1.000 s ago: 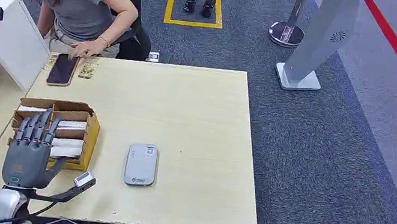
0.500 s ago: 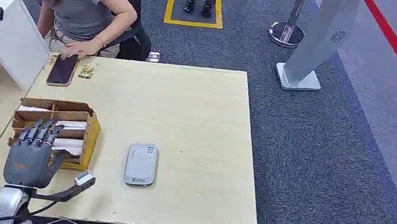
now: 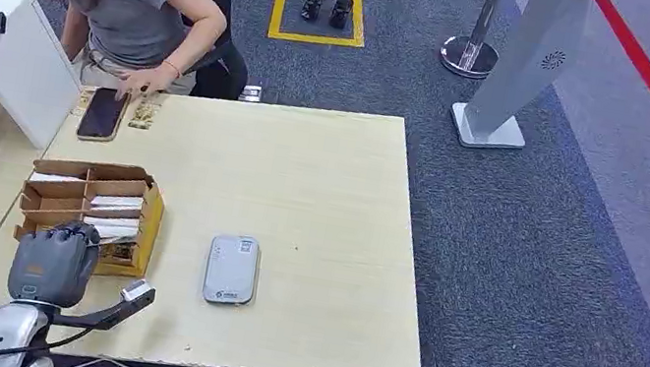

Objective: Pass the card to the sensor for recognition and then transmit it.

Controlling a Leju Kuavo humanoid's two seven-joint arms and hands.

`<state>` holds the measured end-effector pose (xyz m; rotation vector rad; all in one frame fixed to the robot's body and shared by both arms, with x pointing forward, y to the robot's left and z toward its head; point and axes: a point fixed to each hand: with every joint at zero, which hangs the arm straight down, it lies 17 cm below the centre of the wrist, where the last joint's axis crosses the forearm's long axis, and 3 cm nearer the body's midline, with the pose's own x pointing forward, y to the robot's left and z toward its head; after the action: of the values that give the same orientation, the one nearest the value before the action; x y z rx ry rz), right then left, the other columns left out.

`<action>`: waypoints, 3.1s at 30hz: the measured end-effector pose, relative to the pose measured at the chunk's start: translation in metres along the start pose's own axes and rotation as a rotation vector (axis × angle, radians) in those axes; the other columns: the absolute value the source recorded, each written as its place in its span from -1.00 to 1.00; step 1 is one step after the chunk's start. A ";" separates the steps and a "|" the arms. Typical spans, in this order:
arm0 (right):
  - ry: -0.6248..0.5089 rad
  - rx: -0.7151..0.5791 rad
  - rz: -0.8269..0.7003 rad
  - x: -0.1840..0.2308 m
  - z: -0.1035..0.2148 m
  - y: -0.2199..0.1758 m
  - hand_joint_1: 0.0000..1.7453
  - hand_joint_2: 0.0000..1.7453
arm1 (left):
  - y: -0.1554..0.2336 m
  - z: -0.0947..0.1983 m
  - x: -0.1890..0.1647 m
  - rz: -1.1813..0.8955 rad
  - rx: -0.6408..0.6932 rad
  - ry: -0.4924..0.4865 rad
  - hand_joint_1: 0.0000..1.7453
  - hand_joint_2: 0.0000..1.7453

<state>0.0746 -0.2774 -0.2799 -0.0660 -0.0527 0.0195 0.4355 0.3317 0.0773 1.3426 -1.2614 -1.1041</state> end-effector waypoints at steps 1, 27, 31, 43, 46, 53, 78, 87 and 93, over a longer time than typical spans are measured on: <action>-0.002 -0.001 -0.002 0.000 0.000 0.000 -1.00 -1.00 | 0.000 -0.001 0.000 0.008 -0.003 0.000 1.00 1.00; -0.015 0.003 -0.016 0.003 0.000 0.000 -1.00 -1.00 | 0.011 -0.020 0.002 0.063 0.000 -0.018 1.00 1.00; -0.018 0.006 -0.016 0.004 0.000 0.001 -1.00 -1.00 | 0.012 -0.021 0.004 0.063 0.003 -0.024 1.00 1.00; -0.036 0.017 -0.072 0.004 0.000 0.003 -1.00 -1.00 | 0.143 -0.046 0.053 0.131 0.230 -0.203 1.00 1.00; -0.046 0.019 -0.086 0.007 0.001 0.003 -1.00 -1.00 | 0.180 -0.052 0.071 0.190 0.277 -0.260 1.00 1.00; -0.067 0.033 -0.095 0.022 0.002 0.005 -1.00 -1.00 | 0.235 -0.080 0.087 0.273 0.282 -0.334 1.00 1.00; -0.022 0.020 0.022 0.037 0.006 0.011 -1.00 -1.00 | 0.147 -0.154 -0.198 -0.341 0.232 0.249 1.00 1.00; -0.017 0.028 0.024 0.031 0.005 0.013 -1.00 -1.00 | 0.142 -0.156 -0.177 -0.343 0.257 0.174 1.00 1.00; -0.016 0.028 0.025 0.030 0.005 0.013 -1.00 -1.00 | 0.141 -0.156 -0.171 -0.332 0.260 0.168 1.00 1.00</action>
<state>0.1040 -0.2639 -0.2741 -0.0383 -0.0674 0.0453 0.5610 0.5101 0.2389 1.8521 -1.1102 -1.0469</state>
